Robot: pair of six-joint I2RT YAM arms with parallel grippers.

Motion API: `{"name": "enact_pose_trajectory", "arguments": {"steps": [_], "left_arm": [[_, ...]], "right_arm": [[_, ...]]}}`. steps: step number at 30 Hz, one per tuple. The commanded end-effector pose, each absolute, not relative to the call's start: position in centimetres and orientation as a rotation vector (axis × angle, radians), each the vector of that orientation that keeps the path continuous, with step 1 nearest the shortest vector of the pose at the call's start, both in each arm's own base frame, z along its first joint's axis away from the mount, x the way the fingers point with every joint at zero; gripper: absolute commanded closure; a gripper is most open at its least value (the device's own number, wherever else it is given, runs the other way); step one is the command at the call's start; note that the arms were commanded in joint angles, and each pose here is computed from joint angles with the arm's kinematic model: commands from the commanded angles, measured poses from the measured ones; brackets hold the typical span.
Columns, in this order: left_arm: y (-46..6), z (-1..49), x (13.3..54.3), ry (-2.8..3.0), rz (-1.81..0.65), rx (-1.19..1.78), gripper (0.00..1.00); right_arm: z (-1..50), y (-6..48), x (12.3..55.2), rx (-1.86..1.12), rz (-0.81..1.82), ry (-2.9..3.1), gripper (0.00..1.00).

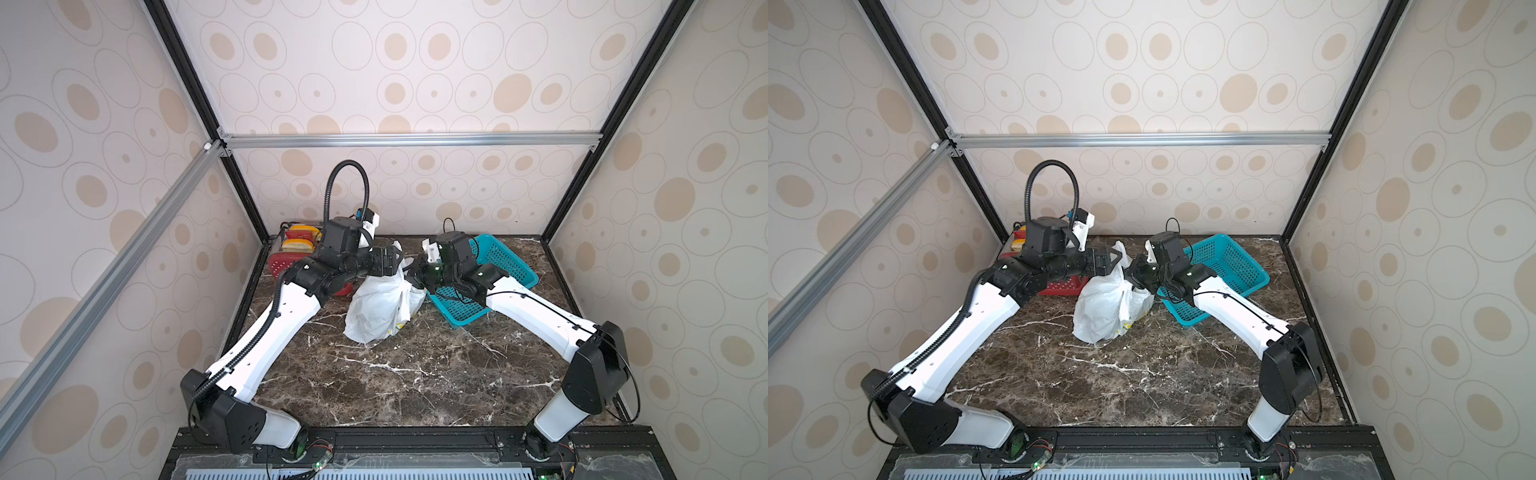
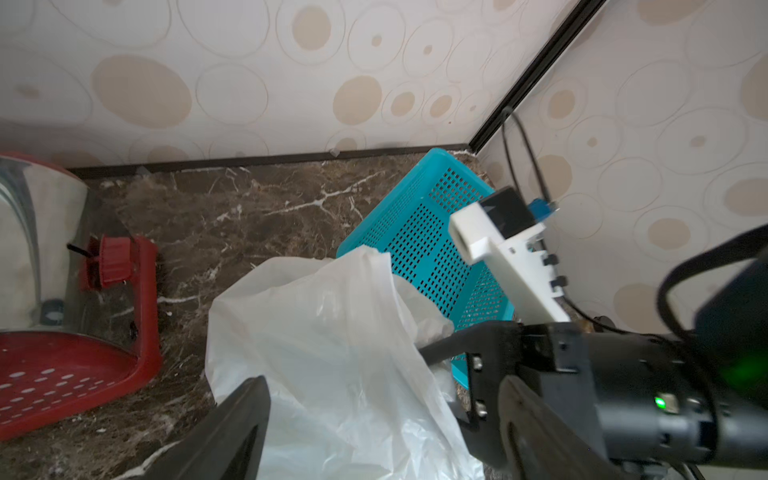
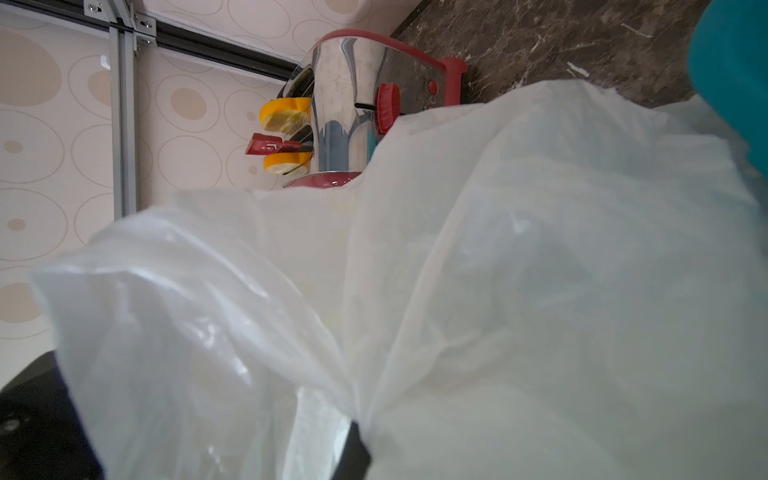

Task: Place the pineapple into a plastic bag & tie a knot
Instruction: Cross the plastic bag at the center of the board.

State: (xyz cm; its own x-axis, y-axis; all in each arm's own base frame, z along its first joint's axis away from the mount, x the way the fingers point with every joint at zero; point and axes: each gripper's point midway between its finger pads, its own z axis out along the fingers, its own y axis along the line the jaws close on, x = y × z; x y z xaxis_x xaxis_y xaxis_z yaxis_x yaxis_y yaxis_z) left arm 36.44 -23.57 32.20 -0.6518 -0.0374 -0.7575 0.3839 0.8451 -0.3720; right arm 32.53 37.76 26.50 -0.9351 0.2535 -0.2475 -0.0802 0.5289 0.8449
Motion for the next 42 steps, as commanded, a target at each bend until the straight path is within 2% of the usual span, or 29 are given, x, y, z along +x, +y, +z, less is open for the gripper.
{"name": "enact_pose_trajectory", "arguments": {"steps": [1, 4, 7, 11, 12, 21, 26, 33, 38, 42], "left_arm": [[-23.8, 32.4, 36.6, 2.233, -0.663, 0.219, 0.2], [-24.4, 31.0, 37.4, 2.269, -0.65, 0.237, 0.35], [-25.0, 30.3, 38.3, 2.284, -0.645, 0.253, 0.59], [-23.5, 28.3, 38.4, 2.355, -0.509, 0.252, 0.95], [-23.1, 28.1, 38.4, 2.36, -0.479, 0.249, 1.0], [-19.6, 24.1, 36.3, 2.45, -0.273, 0.325, 1.0], [-20.6, 22.9, 36.5, 2.454, -0.328, 0.422, 0.98], [-22.5, 24.8, 38.1, 2.321, -0.484, 0.463, 0.97], [-22.8, 23.8, 38.5, 2.281, -0.711, 0.385, 0.87], [-23.7, 22.3, 37.4, 2.271, -0.825, 0.399, 0.76]], "right_arm": [[26.6, 38.3, 32.4, 0.092, 1.355, 2.426, 1.0], [26.3, 38.2, 32.3, 0.081, 1.334, 2.431, 1.0], [26.3, 38.2, 32.2, 0.063, 1.326, 2.431, 1.0], [26.0, 37.5, 32.0, 0.041, 1.289, 2.422, 1.0], [25.9, 37.3, 31.9, 0.035, 1.278, 2.421, 1.0], [28.0, 36.7, 31.3, -0.181, 1.368, 2.213, 1.0], [31.4, 37.8, 29.7, -0.447, 1.537, 2.045, 1.0], [35.2, 39.8, 27.8, -0.67, 1.859, 1.837, 1.0], [38.5, 40.0, 26.7, -0.785, 2.01, 1.629, 1.0], [38.9, 39.4, 27.4, -0.804, 2.059, 1.55, 1.0]]}}
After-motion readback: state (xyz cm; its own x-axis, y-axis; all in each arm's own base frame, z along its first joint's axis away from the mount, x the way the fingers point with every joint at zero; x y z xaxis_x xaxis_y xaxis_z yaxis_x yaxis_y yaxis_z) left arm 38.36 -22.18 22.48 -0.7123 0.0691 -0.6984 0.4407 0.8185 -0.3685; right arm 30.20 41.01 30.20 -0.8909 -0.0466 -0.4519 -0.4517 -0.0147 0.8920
